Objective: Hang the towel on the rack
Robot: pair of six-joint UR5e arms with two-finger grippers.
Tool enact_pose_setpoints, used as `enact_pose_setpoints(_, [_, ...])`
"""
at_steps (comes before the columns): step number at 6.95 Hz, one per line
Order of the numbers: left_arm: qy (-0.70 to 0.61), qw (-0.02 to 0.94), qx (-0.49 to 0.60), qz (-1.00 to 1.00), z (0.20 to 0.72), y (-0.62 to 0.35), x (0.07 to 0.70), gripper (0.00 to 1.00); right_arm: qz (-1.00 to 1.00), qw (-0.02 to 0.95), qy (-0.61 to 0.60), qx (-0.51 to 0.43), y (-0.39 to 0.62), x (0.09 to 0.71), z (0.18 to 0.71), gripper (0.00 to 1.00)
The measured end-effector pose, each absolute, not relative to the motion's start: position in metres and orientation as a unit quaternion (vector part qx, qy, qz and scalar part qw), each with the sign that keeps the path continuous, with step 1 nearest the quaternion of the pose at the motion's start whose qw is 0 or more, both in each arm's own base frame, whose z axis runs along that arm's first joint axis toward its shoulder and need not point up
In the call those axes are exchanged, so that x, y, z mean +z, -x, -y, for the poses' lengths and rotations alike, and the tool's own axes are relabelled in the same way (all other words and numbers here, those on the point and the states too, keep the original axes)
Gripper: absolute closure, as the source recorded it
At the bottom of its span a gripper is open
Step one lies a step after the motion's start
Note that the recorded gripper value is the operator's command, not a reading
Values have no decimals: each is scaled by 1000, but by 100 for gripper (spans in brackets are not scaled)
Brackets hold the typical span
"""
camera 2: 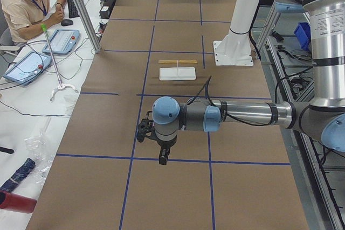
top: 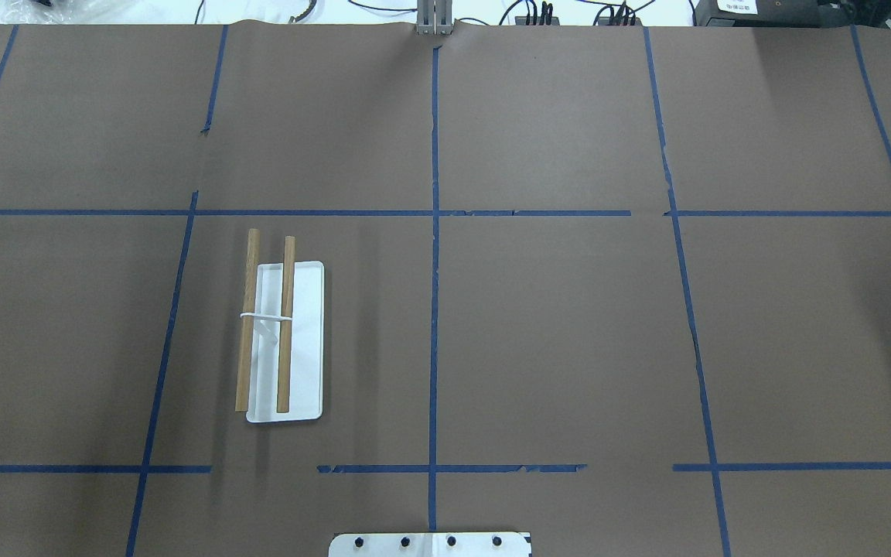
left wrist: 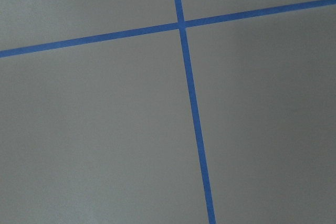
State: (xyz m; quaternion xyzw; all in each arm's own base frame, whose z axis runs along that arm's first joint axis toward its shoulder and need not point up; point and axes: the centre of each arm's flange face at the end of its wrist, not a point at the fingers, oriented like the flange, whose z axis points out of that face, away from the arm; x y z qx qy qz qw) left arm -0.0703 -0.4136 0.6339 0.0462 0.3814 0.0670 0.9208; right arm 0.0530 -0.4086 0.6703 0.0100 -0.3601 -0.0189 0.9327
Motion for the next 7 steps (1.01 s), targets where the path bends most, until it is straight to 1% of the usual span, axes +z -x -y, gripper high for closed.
enact_pose_setpoints(4, [-54, 921, 72, -380, 415, 70, 627, 0, 361, 932, -21, -21, -52, 665, 413, 0])
enact_pose_setpoints(7, [-79, 919, 84, -377, 432, 70, 607, 0, 351, 931, -89, -46, -51, 639, 437, 0])
